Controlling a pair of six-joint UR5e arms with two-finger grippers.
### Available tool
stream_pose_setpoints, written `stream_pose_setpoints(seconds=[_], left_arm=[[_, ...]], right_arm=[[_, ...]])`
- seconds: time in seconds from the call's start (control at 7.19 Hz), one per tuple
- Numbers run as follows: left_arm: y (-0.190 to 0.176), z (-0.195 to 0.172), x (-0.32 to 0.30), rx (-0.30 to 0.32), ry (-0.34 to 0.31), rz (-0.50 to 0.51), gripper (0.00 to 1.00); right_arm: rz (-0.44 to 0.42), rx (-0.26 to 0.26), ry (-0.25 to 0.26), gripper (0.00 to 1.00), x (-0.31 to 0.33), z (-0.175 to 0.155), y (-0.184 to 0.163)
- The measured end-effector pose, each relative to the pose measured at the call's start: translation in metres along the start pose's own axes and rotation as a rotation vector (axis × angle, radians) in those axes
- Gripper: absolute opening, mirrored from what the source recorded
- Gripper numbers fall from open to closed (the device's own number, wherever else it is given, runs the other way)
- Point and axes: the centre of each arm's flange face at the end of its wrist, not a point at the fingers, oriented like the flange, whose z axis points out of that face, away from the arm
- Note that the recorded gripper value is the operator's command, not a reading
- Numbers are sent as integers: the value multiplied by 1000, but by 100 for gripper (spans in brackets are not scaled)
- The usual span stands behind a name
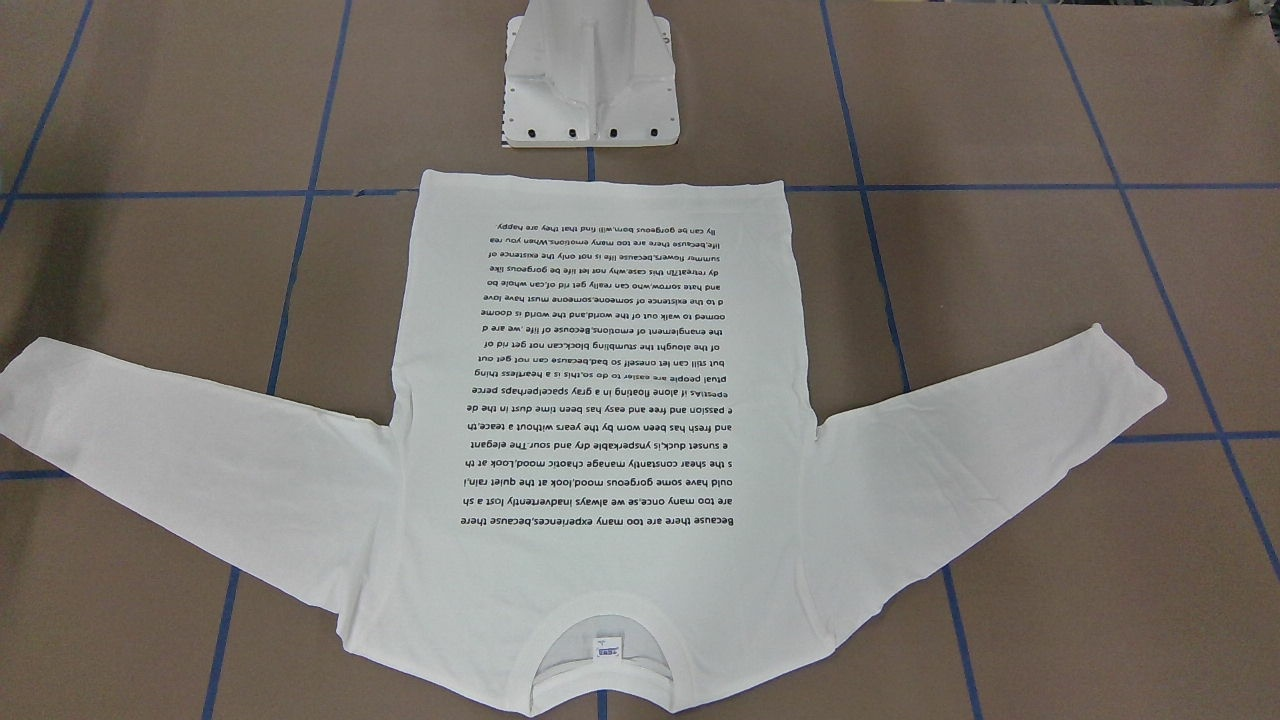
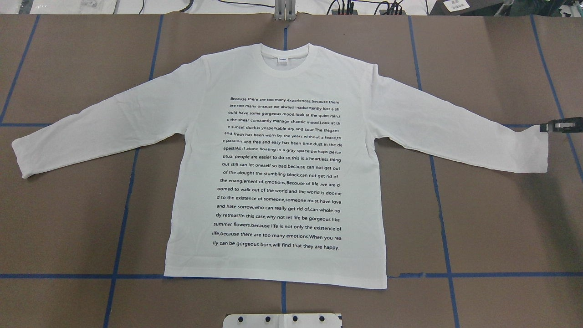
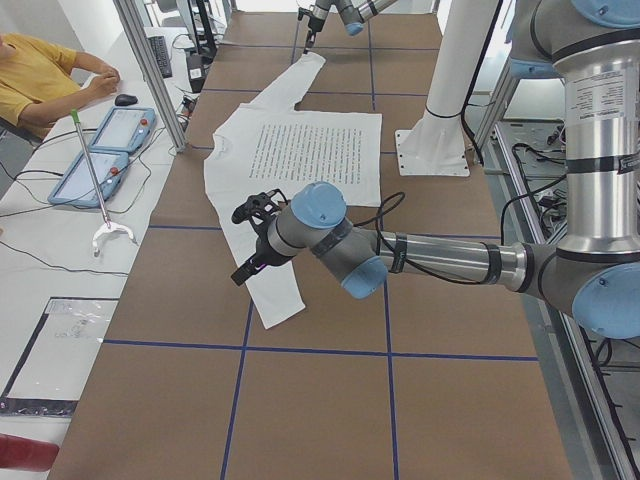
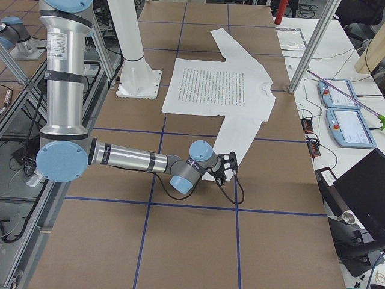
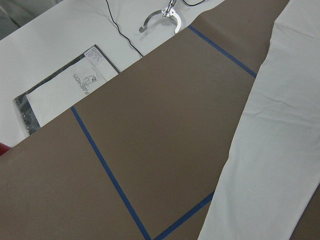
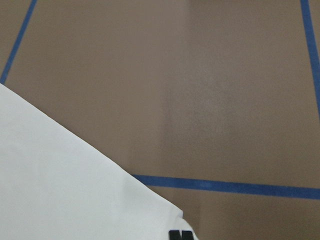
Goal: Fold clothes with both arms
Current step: 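Grasp the sleeve cuff nearest the right gripper and lift it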
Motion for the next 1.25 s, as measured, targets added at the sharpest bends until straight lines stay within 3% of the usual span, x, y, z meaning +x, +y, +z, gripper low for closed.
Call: stream_pose_setpoints(seconds=[0.42, 0.7, 0.97, 1.25], left_arm=[[29, 6, -13, -70, -12, -119, 100], [47, 11, -20, -195, -9, -243, 100], [36, 6, -19, -334, -11, -368, 100], [36, 0, -15, -366, -13, -398, 100]], right_arm=[[48, -8, 12, 0, -68, -51, -64], [64, -22, 33, 0, -144, -73, -118], [82, -58, 55, 0, -262, -84, -172], [133, -59, 69, 0, -385, -81, -187]])
